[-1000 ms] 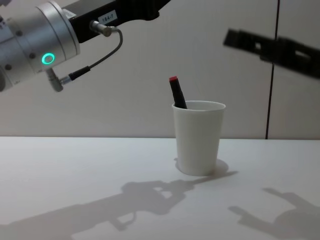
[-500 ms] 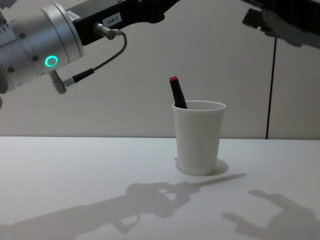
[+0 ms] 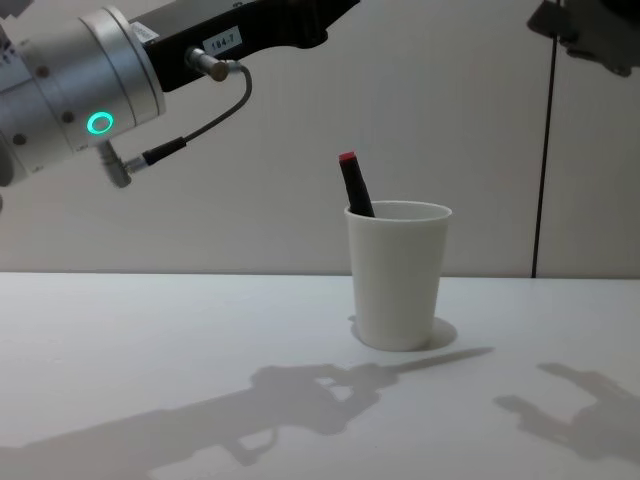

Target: Place the pen into the pen holder.

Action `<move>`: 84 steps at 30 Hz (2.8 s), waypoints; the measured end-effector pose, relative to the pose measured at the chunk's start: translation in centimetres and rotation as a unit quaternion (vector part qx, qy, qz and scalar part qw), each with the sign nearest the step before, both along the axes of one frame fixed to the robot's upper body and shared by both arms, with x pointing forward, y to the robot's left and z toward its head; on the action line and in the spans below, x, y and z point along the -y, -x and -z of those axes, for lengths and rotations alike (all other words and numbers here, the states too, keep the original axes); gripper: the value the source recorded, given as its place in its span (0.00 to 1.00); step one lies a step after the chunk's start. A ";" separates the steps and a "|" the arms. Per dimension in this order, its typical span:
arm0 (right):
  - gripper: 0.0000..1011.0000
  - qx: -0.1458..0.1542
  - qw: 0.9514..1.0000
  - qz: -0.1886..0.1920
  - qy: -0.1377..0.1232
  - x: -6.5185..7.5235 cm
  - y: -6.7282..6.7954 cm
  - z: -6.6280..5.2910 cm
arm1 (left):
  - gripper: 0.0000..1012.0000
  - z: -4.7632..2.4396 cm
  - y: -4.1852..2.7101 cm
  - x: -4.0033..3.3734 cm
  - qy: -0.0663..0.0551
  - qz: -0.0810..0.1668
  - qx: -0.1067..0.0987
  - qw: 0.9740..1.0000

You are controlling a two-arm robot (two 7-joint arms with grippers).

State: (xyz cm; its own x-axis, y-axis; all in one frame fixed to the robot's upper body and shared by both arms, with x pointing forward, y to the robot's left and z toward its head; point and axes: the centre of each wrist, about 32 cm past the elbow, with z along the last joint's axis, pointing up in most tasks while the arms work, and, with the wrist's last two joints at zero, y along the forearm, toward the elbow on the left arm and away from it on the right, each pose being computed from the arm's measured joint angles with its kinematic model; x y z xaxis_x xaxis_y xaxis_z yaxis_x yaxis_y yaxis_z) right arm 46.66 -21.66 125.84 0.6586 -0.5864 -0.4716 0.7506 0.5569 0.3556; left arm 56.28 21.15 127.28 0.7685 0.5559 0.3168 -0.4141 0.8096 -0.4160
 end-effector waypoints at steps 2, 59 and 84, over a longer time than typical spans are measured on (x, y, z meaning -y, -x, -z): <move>0.99 -0.005 1.000 0.005 -0.016 -0.1 -0.1 -0.1 | 0.19 -0.01 -0.07 -0.01 -0.001 0.000 0.000 1.000; 0.99 -0.099 0.987 -0.057 -0.116 -4.9 -3.4 -4.2 | 0.19 -0.07 -0.05 -0.04 -0.015 0.006 0.000 1.000; 0.67 -0.098 0.989 -0.061 -0.096 -6.2 -4.1 -4.2 | 0.19 -0.10 0.05 -0.18 -0.017 0.002 -0.001 1.000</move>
State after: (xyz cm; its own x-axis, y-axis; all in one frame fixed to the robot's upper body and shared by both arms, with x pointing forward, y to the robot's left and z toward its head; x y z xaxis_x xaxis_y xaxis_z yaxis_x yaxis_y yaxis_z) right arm 50.78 -15.49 130.01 0.6040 -0.3951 -0.6921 0.7468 0.5840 0.3183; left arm 56.22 21.33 127.38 0.7719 0.5413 0.3334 -0.4113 0.8251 -0.3873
